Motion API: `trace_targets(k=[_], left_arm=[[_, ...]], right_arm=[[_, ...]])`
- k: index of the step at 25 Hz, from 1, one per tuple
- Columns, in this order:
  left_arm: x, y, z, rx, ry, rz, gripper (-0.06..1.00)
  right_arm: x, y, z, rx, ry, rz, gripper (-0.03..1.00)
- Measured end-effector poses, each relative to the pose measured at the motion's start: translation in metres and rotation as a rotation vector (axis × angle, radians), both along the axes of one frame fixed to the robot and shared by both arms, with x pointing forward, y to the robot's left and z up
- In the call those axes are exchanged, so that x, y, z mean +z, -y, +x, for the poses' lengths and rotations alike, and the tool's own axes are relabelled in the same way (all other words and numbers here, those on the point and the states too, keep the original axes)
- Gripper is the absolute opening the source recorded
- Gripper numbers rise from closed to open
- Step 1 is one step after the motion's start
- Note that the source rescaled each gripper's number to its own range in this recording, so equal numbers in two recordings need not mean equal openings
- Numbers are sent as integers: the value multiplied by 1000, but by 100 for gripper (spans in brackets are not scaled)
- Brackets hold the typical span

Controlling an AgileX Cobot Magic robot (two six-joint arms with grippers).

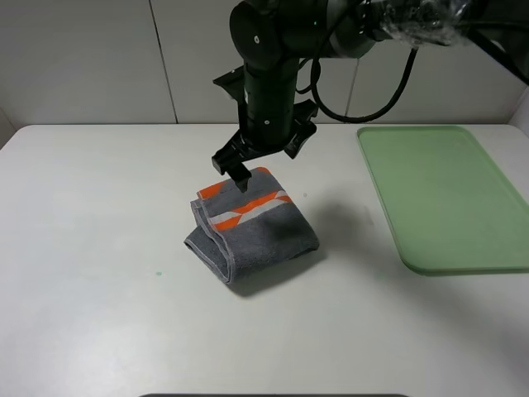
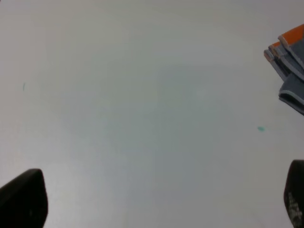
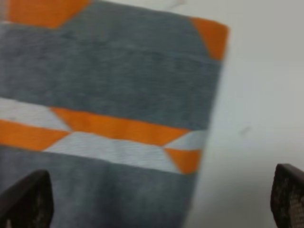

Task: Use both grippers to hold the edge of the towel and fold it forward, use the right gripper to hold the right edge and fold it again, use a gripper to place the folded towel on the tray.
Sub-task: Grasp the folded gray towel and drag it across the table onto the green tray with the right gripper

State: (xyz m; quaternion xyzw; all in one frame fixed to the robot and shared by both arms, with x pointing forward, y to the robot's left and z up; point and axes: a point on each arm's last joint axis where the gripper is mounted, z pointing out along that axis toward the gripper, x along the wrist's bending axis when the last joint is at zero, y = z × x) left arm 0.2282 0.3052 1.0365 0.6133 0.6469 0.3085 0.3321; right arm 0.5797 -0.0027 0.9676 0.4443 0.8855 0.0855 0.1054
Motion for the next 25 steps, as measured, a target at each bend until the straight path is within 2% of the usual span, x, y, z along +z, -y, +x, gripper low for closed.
trace_targets(k=[7, 15, 25], left_arm=[[0, 0, 0, 0, 0, 0, 100], [0, 0, 0, 0, 0, 0, 100], [0, 0, 0, 0, 0, 0, 100]], right_arm=[[-3, 14, 14, 3, 9, -9, 100], [-45, 14, 19, 16, -45, -94, 100], [-81, 16, 21, 32, -87, -173, 100]])
